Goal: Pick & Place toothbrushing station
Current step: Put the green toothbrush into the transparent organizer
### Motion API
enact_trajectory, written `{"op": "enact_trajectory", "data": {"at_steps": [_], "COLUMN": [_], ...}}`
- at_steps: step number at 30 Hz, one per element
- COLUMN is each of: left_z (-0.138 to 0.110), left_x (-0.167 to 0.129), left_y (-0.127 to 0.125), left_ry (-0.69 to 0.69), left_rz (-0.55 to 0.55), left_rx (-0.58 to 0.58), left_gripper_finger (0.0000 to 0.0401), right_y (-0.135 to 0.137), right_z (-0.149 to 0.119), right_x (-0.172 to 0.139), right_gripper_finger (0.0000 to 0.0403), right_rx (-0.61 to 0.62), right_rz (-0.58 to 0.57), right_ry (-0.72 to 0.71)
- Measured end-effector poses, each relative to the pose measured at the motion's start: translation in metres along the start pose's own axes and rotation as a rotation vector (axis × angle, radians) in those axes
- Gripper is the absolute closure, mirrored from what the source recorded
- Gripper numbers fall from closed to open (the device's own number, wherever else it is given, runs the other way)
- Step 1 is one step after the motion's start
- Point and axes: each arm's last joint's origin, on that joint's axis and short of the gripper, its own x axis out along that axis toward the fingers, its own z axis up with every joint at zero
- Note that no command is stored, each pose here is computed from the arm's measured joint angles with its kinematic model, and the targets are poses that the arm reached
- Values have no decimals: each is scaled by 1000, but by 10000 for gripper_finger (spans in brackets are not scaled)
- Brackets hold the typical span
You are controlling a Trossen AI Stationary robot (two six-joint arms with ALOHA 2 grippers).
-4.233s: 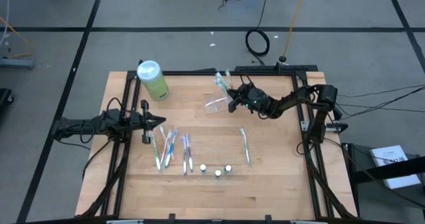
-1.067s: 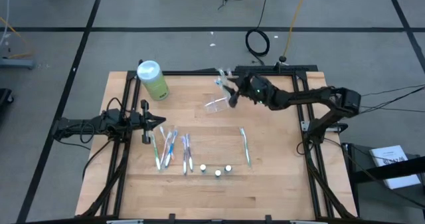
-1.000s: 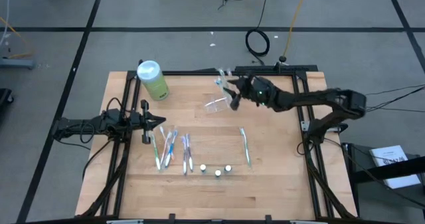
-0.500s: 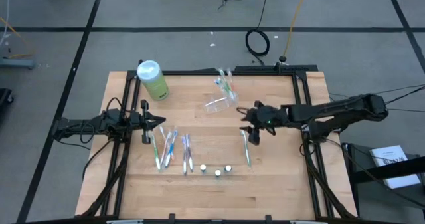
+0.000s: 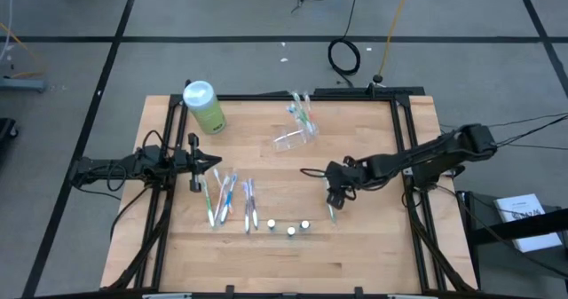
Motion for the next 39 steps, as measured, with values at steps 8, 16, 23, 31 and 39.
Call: {"op": "enact_trajectory", "data": {"at_steps": [8, 16, 23, 31, 39], "left_z": [0, 0, 0, 0, 0], "left_x": [0, 0, 0, 0, 0], "left_y": [0, 0, 0, 0, 0], "left_ry": [0, 0, 0, 0, 0], "left_rz": [0, 0, 0, 0, 0], "left_rx": [0, 0, 0, 0, 0], "left_gripper_finger": [375, 375, 375, 375, 375], "right_y": [1, -9, -33, -49, -49], "right_z": [-3, 1, 8, 16, 16], "right_x": [21, 25, 26, 27, 27], "right_gripper_finger": [232, 232, 232, 232, 232], "right_rx": [37, 48, 10, -207, -471], "right_rz": [32, -20, -190, -237, -220], "right_ry": [84, 87, 61, 68, 99]}}
